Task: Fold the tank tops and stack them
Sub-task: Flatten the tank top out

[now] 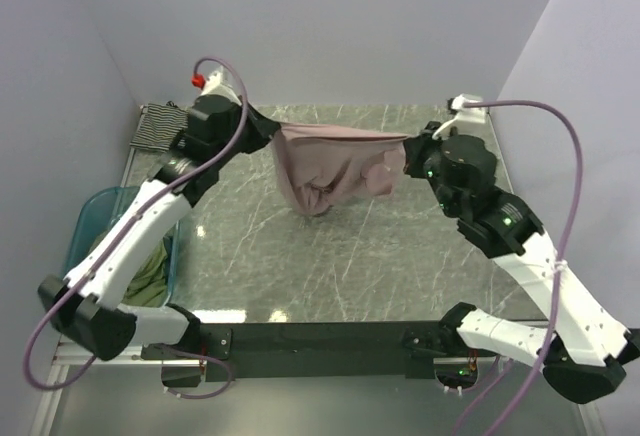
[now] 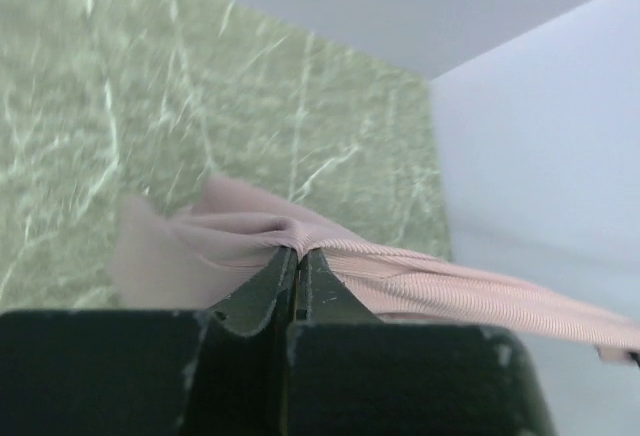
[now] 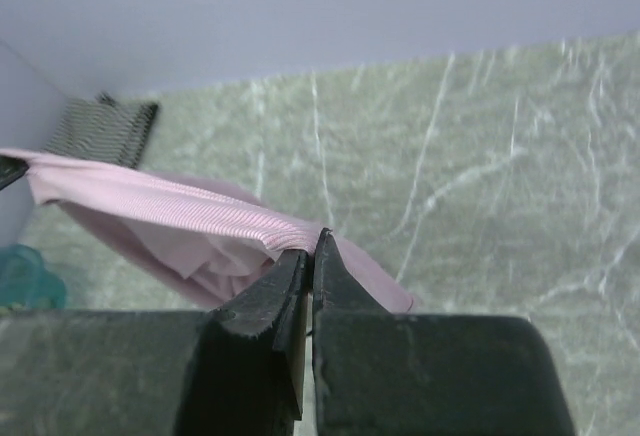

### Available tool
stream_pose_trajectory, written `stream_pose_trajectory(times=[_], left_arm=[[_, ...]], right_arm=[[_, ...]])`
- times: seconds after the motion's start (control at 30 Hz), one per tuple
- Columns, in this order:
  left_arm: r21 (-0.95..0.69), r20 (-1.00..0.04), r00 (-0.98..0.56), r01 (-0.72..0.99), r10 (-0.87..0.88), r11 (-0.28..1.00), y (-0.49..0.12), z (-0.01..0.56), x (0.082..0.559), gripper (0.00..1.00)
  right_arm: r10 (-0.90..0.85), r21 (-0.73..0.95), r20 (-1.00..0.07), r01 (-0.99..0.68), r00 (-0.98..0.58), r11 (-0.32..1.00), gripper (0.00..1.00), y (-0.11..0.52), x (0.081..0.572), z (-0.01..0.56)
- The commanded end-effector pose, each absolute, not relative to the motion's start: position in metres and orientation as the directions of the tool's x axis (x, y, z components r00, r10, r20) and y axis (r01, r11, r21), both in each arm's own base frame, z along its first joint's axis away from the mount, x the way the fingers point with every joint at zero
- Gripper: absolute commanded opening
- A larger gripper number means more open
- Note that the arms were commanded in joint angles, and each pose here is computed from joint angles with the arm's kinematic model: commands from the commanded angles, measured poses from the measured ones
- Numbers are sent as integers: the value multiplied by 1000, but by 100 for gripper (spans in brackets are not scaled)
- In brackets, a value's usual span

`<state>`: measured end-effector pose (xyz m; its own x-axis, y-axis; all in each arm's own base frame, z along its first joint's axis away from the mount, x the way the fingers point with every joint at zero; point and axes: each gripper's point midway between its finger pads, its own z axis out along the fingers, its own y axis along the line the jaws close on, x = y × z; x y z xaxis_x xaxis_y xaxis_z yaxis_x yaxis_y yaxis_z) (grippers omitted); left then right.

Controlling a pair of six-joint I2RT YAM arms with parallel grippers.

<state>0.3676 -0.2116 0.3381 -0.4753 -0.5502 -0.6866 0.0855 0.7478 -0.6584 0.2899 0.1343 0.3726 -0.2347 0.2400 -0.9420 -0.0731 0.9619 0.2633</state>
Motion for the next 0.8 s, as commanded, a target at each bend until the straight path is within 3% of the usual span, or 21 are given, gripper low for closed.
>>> stream_pose_trajectory(times=[0.0, 0.27, 0.43, 0.57, 0.63, 0.67, 0.7, 0.73, 0.77], left_arm=[[-590, -793, -308, 173, -526, 789, -180, 404, 351, 1], [-532, -840, -115, 366, -530, 764, -161, 512, 302, 1], [-582, -813, -223, 297, -538, 757, -180, 476, 351, 1], [-715, -676, -444, 202, -589, 669, -203, 387, 450, 1], [-736, -638, -531, 205, -558, 646, -224, 357, 479, 9], [-728, -661, -513, 260, -548, 635, -232, 383, 495, 16], [-731, -606, -613, 175, -508, 660, -245, 321, 525, 30], [-741, -617, -606, 233, -502, 630, -255, 344, 534, 36], [-746, -586, -643, 191, -492, 638, -261, 312, 551, 43]], right_arm=[[324, 324, -946, -39, -10, 945, 0, 93, 271, 450], [442, 411, -879, -187, 178, 892, 0, 74, 230, 528], [398, 383, -903, -117, 162, 916, 0, 78, 250, 535], [288, 289, -957, 89, 19, 953, 0, 79, 331, 478], [294, 279, -946, 118, -139, 953, 0, 84, 378, 422], [321, 286, -932, 202, -170, 937, 0, 52, 399, 400], [341, 296, -916, 217, -213, 930, 0, 47, 415, 379], [366, 302, -878, 236, -307, 924, 0, 47, 438, 336], [380, 297, -858, 271, -344, 916, 0, 38, 449, 314]])
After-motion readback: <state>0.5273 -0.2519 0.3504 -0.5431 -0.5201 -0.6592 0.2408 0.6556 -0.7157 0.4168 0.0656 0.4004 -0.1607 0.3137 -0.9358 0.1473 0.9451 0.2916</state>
